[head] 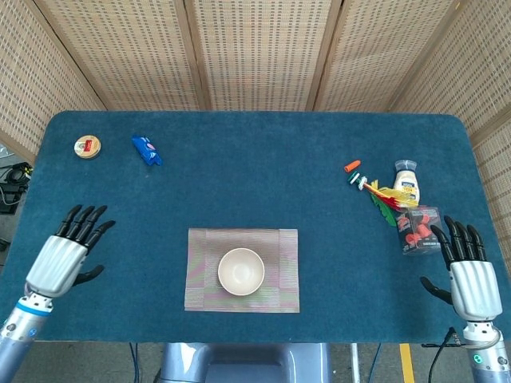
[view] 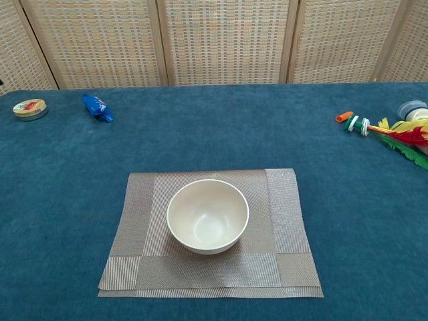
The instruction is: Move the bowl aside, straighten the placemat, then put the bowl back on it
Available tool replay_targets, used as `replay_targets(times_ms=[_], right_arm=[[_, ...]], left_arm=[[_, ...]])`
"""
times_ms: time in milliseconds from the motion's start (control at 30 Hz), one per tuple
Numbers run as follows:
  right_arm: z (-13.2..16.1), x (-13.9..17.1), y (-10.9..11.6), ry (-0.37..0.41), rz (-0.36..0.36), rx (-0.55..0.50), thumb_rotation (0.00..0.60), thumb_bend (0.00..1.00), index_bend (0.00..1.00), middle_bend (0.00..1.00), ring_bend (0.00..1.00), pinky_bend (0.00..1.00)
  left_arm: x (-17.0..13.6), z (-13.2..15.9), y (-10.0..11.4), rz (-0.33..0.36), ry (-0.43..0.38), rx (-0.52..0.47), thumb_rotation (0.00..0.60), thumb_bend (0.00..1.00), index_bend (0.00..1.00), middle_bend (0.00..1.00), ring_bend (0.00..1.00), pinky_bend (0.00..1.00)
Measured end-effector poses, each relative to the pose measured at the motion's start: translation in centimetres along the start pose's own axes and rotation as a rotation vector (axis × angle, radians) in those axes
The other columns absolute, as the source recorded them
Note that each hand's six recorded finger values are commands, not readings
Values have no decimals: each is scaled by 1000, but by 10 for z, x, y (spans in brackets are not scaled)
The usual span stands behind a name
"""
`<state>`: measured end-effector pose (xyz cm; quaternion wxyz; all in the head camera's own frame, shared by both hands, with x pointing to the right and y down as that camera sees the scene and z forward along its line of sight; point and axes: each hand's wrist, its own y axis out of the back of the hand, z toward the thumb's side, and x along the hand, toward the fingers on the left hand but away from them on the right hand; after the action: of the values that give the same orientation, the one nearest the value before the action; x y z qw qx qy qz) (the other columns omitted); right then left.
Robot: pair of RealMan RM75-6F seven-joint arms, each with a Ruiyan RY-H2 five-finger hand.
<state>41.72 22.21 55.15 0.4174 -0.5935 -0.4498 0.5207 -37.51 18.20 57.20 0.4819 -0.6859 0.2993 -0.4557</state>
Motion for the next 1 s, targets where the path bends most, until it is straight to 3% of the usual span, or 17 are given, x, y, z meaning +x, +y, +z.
replay_targets(times_ms=[100, 300, 633, 800, 1000], right_arm=[[-3, 0, 2, -8, -3, -11, 600, 156, 152, 0, 0, 74], [-9, -2, 7, -26, -9, -36, 600, 157, 157, 0, 0, 74], [-14, -4, 7, -36, 6, -63, 600, 156, 161, 0, 0, 81], [-15, -4, 7, -38, 6, -71, 600, 157, 160, 0, 0, 80], [-18, -5, 10, -45, -3, -85, 600, 156, 160, 0, 0, 82]], left_arm=[[18, 23, 0, -1, -74, 2, 600, 131, 317, 0, 0, 0], [50, 79, -9, -30, -207, 0, 600, 140, 347, 0, 0, 0], [83, 150, -32, -104, -331, 28, 600, 196, 355, 0, 0, 0], [88, 172, -49, -152, -363, 56, 600, 196, 431, 0, 0, 0], [83, 177, -69, -201, -373, 105, 600, 197, 432, 0, 0, 0]])
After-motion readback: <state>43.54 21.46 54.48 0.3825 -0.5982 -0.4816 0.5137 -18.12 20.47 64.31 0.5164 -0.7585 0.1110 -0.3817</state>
